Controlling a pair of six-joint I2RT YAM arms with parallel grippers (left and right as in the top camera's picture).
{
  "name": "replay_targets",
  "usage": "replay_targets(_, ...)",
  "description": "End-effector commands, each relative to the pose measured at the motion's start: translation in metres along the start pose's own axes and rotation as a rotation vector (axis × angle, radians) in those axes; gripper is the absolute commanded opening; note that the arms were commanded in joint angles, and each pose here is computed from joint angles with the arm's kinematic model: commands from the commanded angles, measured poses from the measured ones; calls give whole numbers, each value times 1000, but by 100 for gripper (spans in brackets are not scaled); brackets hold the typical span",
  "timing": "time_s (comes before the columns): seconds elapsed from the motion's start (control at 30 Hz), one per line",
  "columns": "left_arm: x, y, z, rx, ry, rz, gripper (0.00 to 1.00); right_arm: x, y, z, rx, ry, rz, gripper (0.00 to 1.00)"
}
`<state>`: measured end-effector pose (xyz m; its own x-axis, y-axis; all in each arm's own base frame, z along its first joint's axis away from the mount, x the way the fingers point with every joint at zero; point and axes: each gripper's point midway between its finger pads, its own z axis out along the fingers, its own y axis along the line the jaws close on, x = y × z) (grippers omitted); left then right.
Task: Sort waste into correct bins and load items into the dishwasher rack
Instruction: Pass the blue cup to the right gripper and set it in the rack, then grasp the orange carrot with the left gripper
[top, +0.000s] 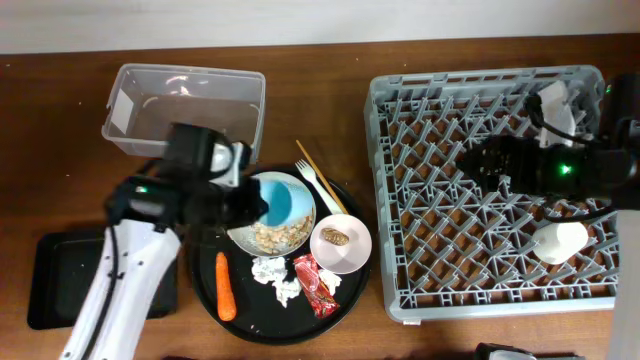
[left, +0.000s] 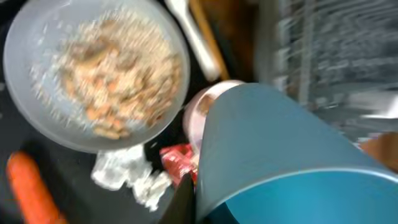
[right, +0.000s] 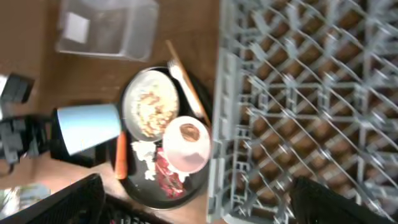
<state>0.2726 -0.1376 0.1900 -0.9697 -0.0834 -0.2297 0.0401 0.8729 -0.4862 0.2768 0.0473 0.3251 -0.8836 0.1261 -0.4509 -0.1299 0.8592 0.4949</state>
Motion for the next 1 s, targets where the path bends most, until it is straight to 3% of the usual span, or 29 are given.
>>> replay_targets(0.0, -40, -70, -63, 717, -111, 191, 1, 7, 77, -2, -362, 0, -252, 99)
replay_targets(0.03, -44, -88, -82, 879, -129, 280, 1, 15, 112, -7, -527, -4, -368, 99)
replay_targets(0.1, -42, -110, -114, 1070, -174, 486, 1, 25, 156, 0, -642, 2, -554, 100)
replay_targets(0.17, -40, -118, -115, 1082, -174, 531, 1, 31, 190, 5, -723, -17, -698, 96)
replay_targets(0.3, -32, -131, -112, 1105, -151, 583, 1, 15, 210, 49, -747, 17, -698, 94)
replay_targets(0.4, -34, -132, -113, 1103, -172, 616, 1, 23, 216, 65, -805, 84, -676, 80)
replay_targets(0.5, -35, -133, -114, 1101, -185, 635, 2, 31, 224, 65, -823, 107, -689, 56)
replay_targets(0.57, -35, -133, -114, 1101, -185, 635, 2, 34, 224, 62, -830, 115, -683, 55)
replay_targets(0.6, -35, -133, -114, 1100, -185, 635, 6, 35, 224, 58, -830, 109, -686, 55)
replay_targets(0.63, -36, -133, -113, 1094, -189, 633, 39, 35, 225, 55, -829, 101, -691, 54)
replay_targets(0.67, -39, -131, -110, 1073, -201, 627, 84, 32, 222, 47, -817, 73, -698, 54)
replay_targets(0.7, -44, -129, -108, 1047, -217, 617, 98, 26, 215, 43, -772, 43, -696, 54)
replay_targets(0.73, -48, -124, -109, 1037, -231, 608, 99, 18, 202, 39, -704, 11, -680, 52)
replay_targets(0.8, -62, -108, -118, 1011, -261, 535, 99, -8, 131, 26, -409, -62, -539, 51)
replay_targets(0.9, -66, -102, -121, 1004, -271, 514, 99, -36, -27, -11, 165, -154, -34, 51)
replay_targets(0.97, -66, -102, -122, 1006, -270, 515, 99, -26, -108, -40, 411, -159, 196, 51)
